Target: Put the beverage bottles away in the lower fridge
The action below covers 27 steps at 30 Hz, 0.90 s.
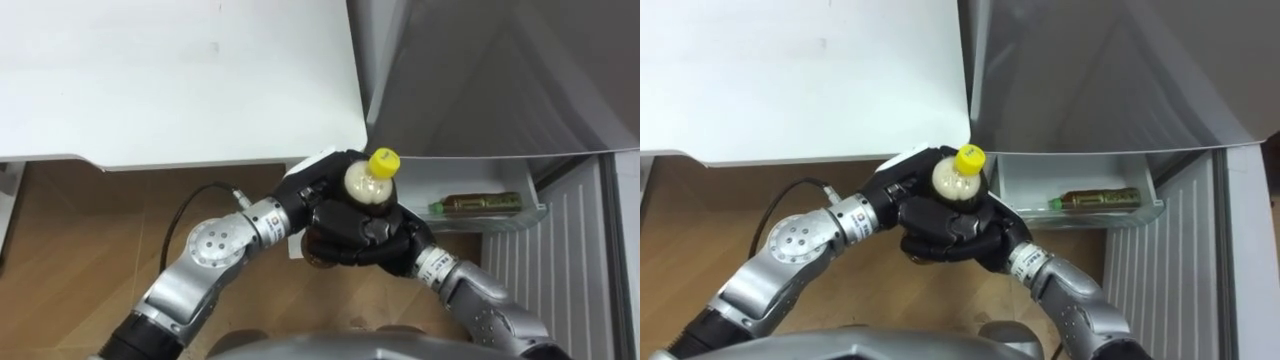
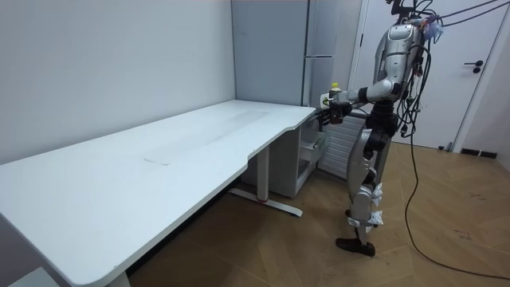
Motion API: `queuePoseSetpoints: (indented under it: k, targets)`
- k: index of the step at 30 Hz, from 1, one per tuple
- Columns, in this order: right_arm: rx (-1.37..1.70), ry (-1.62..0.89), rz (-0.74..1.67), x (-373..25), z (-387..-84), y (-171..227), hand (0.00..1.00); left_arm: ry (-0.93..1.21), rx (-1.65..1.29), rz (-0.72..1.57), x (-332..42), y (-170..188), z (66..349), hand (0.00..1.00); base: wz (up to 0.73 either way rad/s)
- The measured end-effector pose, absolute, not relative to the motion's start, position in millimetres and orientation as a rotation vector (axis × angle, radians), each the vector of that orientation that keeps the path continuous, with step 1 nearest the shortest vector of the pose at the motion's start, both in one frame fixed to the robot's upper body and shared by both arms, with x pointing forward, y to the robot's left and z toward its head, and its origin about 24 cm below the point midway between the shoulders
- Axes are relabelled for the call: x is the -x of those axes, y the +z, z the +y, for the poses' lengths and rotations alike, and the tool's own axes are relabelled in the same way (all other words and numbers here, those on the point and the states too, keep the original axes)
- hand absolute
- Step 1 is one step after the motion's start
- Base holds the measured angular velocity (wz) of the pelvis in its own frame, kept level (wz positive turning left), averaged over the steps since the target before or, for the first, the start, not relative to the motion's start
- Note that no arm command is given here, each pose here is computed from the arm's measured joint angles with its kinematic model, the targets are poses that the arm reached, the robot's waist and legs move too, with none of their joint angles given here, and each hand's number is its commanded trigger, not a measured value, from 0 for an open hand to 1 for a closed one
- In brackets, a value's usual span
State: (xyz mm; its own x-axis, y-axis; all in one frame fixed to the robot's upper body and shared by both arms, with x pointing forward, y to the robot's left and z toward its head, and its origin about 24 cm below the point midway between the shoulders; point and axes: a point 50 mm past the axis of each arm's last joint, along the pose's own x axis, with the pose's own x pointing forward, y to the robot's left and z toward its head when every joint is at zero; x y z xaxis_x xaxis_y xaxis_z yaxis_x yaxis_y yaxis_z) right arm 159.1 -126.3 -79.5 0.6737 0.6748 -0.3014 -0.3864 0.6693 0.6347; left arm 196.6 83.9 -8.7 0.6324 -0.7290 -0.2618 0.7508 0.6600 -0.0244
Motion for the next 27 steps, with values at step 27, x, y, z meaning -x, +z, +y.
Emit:
queuePoseSetpoints:
  k: [27]
  targets:
    - [-0.739, 0.549, 0.554, -154.5, -123.3, -88.1, 0.0, -0.803, -0.1, 0.255, -197.1, -6.8, 79.8, 1.0, 0.0]
